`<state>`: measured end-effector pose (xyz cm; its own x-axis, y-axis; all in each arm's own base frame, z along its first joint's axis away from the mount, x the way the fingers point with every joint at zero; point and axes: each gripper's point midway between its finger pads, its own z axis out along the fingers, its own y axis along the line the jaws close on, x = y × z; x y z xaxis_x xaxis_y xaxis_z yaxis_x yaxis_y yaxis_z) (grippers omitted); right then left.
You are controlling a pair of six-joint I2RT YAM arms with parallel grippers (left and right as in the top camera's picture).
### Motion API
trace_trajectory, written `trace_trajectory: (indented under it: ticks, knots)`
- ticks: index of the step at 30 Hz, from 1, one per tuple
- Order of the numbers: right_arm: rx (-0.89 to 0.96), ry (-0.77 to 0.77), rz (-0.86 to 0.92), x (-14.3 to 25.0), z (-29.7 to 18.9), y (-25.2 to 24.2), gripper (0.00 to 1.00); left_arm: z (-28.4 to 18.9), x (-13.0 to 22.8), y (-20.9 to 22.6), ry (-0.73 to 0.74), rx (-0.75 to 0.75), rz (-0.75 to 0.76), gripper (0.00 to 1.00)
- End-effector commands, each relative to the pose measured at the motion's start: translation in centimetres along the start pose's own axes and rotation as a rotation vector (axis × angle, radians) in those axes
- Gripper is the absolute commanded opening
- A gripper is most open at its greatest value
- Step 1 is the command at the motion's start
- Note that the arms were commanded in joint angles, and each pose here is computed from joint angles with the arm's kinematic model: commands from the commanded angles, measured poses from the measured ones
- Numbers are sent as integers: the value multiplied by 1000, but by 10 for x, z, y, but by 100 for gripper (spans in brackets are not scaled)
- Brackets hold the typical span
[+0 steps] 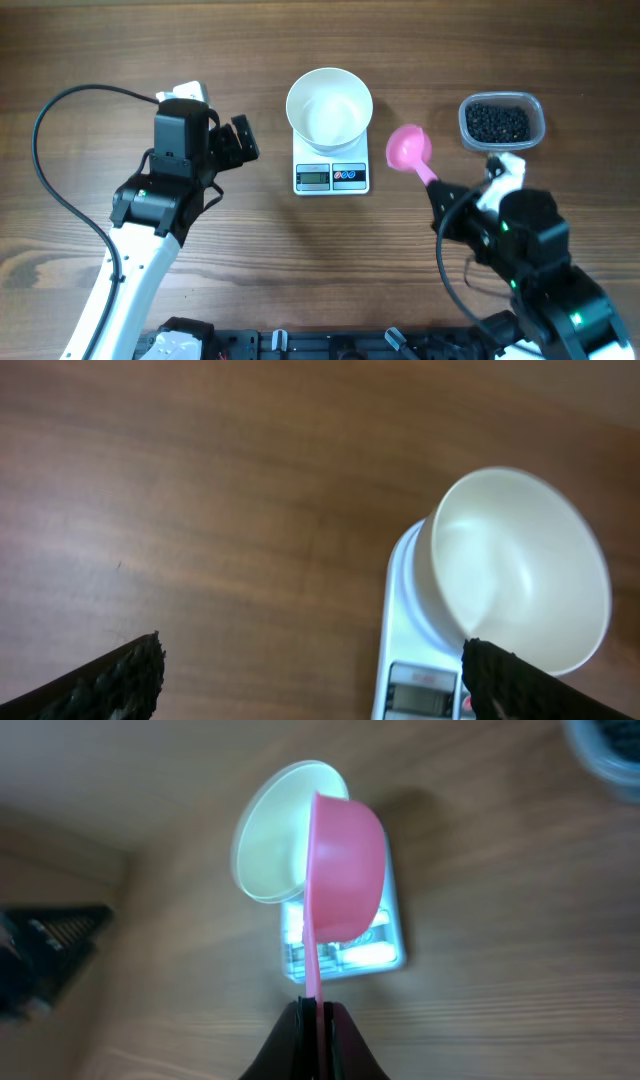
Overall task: Scoop item into bowl and weigh 150g on scale
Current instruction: 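Retract the left gripper from the scale toward the left side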
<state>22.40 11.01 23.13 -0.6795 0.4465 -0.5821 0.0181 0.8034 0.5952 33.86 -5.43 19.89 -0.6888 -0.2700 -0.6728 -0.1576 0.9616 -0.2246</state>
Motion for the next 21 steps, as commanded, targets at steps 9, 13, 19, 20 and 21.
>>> trace_trajectory:
  ticks: [9,13,19,20,21]
  knots:
    - [255,-14,-184,6,-21,-53,4,-24,72,-1,306,111,276,100]
    - [241,-40,-196,0,-21,-49,4,-50,82,-2,313,172,366,100]
    - [212,-76,-224,-9,-20,-41,4,-76,64,-4,172,182,341,100]
    - [209,-80,-226,-10,-19,-40,4,-77,59,5,147,127,303,100]
    - [206,-84,-226,-11,-19,-39,4,-80,53,13,118,78,269,100]
